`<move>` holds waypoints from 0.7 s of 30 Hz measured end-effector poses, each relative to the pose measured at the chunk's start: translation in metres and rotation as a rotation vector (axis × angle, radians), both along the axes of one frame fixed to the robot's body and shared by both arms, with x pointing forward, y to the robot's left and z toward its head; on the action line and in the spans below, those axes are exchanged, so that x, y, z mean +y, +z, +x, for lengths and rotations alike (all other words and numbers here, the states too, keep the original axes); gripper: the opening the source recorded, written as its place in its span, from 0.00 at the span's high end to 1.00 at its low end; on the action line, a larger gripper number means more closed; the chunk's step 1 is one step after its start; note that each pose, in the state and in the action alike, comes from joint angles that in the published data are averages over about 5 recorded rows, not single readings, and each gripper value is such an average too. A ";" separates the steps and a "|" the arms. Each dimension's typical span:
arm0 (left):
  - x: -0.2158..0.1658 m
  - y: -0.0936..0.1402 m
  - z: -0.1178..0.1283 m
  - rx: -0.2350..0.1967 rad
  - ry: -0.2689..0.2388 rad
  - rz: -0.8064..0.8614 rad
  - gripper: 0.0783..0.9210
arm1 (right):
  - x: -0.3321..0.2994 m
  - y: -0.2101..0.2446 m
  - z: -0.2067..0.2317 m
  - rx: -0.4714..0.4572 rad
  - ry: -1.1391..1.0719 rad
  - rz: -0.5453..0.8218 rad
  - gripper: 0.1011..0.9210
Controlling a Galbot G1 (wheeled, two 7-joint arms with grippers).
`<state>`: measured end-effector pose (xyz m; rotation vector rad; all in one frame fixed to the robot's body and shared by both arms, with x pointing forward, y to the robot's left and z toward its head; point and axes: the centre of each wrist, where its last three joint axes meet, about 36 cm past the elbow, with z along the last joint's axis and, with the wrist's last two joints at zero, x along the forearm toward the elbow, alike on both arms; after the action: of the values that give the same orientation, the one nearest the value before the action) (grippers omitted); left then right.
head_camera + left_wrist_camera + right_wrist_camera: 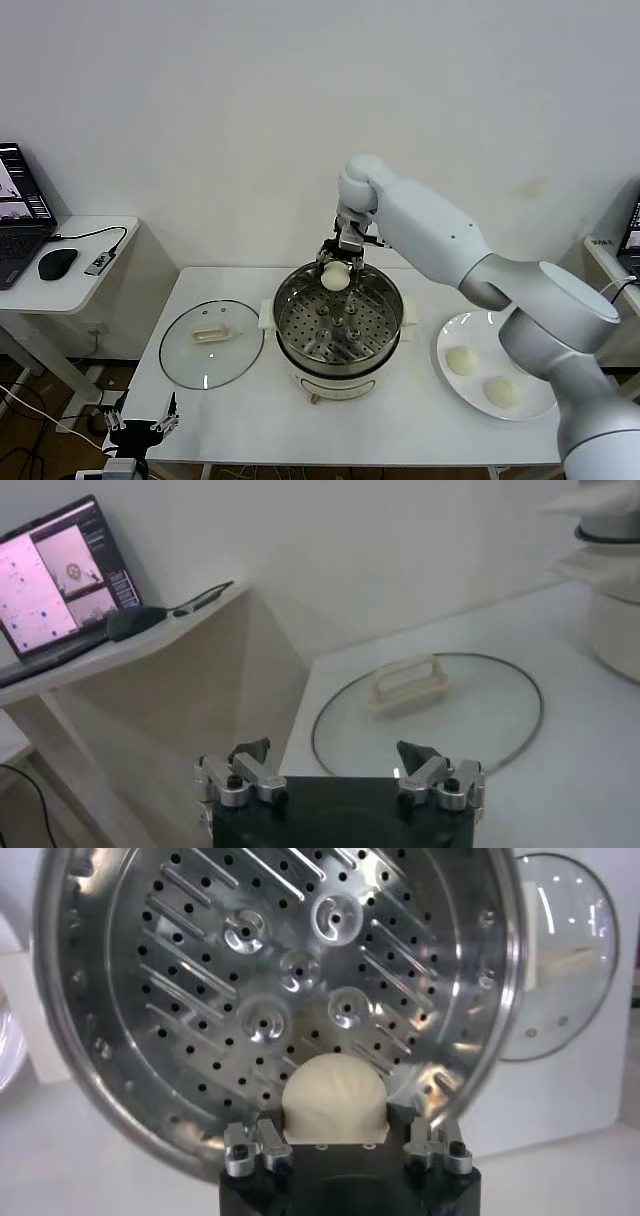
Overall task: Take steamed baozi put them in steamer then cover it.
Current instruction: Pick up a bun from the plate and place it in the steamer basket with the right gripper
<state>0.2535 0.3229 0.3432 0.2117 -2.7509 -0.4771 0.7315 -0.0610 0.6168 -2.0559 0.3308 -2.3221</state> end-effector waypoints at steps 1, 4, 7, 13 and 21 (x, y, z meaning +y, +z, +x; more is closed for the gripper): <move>0.000 0.000 0.000 0.001 0.000 0.000 0.12 | 0.000 -0.003 0.000 0.002 0.000 -0.001 0.35; 0.000 -0.002 0.001 0.003 0.000 -0.001 0.12 | 0.001 -0.010 0.001 0.006 -0.002 0.001 0.35; 0.000 -0.003 0.001 0.005 -0.001 0.000 0.12 | 0.001 -0.017 0.001 0.010 -0.006 0.003 0.35; 0.000 -0.004 0.001 0.008 -0.002 0.000 0.12 | 0.000 -0.027 0.002 0.012 -0.013 0.012 0.35; -0.001 -0.005 0.002 0.008 -0.003 0.000 0.12 | -0.004 -0.027 0.002 0.000 -0.039 0.044 0.15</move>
<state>0.2557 0.3219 0.3379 0.2047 -2.7439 -0.4773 0.7332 -0.0649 0.5902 -2.0484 0.4222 -2.3143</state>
